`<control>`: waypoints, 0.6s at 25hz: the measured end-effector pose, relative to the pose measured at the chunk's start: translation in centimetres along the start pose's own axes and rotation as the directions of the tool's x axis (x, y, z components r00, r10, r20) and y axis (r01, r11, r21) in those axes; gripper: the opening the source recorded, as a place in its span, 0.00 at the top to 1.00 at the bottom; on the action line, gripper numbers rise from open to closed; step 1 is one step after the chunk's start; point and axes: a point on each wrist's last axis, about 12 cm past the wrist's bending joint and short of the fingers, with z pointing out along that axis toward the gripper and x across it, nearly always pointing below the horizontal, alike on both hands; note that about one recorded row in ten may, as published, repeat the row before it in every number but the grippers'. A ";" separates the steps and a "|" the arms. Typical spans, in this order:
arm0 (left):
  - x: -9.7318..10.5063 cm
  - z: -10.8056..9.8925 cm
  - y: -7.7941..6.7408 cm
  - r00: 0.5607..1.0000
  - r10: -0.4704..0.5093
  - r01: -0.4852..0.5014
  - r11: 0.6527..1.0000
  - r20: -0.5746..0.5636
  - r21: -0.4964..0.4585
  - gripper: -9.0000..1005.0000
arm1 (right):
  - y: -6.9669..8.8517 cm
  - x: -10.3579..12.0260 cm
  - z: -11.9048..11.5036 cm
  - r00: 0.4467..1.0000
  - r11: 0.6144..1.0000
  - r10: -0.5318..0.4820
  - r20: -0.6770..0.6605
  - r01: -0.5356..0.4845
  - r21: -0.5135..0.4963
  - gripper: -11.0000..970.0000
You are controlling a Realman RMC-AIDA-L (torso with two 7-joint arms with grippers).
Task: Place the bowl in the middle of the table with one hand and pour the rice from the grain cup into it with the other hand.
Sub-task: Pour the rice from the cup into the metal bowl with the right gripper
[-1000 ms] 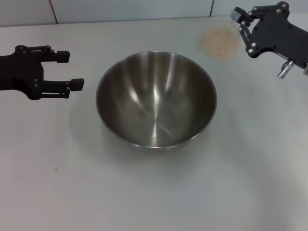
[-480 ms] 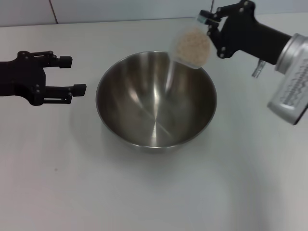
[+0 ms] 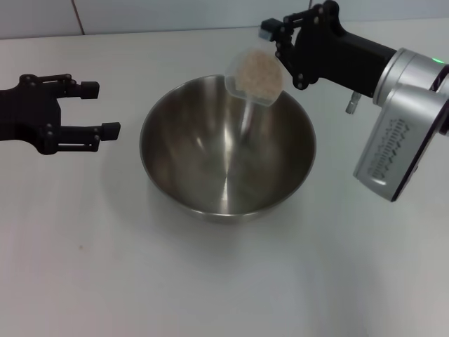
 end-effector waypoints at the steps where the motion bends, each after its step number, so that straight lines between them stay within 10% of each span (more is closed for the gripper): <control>1: 0.0 -0.1 0.0 1.000 0.001 -0.001 1.000 -0.001 -0.002 0.19 | -0.1 -0.2 0.0 1.000 1.000 -0.031 0.000 0.031 0.003 0.96; 15: 0.3 -0.3 -0.2 1.000 -0.002 0.002 1.000 0.001 -0.004 0.19 | -0.3 -2.3 -0.2 0.902 0.901 -0.432 -0.009 0.432 0.038 0.95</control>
